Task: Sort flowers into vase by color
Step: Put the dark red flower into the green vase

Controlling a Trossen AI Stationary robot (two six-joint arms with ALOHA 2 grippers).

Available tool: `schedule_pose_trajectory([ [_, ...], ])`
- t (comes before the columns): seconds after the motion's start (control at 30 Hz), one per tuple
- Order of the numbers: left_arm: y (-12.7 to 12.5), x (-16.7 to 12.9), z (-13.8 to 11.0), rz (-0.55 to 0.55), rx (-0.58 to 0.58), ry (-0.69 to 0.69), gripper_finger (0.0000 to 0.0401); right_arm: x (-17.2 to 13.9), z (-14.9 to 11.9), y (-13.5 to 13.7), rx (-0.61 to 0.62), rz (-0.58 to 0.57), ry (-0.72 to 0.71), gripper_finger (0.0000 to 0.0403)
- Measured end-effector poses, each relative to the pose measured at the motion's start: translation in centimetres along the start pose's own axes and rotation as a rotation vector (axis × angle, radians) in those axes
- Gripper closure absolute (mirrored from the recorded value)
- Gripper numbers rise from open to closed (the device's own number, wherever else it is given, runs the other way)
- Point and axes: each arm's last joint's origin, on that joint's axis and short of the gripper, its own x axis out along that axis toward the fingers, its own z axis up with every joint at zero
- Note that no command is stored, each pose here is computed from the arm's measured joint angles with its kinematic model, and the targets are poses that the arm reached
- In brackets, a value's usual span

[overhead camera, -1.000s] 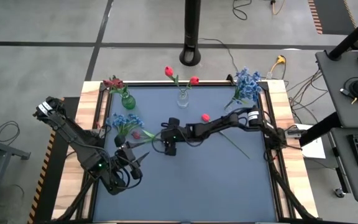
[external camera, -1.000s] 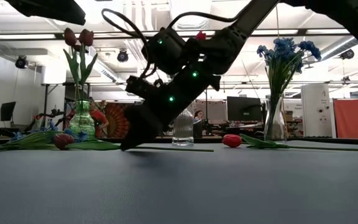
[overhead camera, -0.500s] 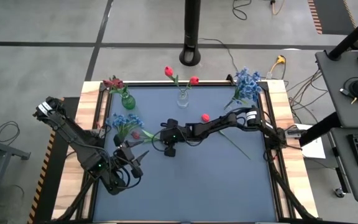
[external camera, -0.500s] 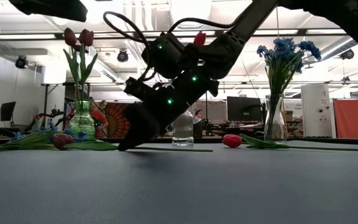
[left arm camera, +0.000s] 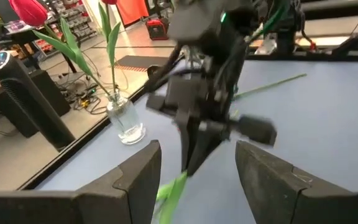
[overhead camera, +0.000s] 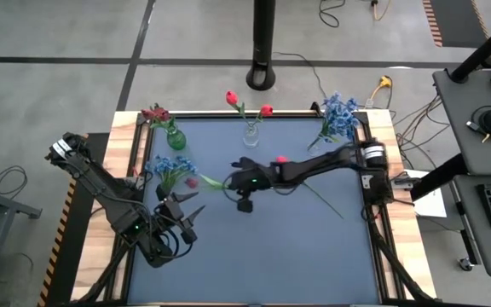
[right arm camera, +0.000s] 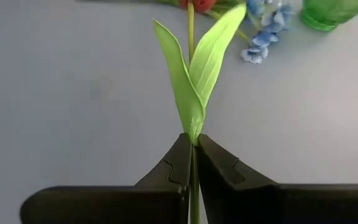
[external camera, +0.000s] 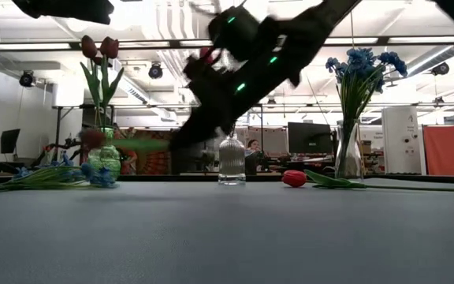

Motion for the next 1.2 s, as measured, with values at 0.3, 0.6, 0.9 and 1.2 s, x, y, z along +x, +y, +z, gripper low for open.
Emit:
schedule_pose_trajectory([
  [0.3,-1.1,0.0,0.8,-0.091,0.013,0.008,0.0211,-8.5,-0.7,1.4,0.046,0.026,-0.294,0.0391],
  [0.6,-5.3,0.4,2.8,-0.532,0.261,-0.141,0.0241,-12.7,-2.7,3.8,0.008,0.045,-0.571,0.0391],
  [0.9,-2.8,5.6,-0.3,-0.609,0.144,-0.319,0.026,-14.6,-2.1,5.9,-0.092,0.072,-0.803,0.0391],
  [1.2,0.5,8.9,-1.6,-0.496,-0.104,-0.546,0.0257,-15.1,-0.8,6.6,-0.141,0.063,-0.886,0.039],
])
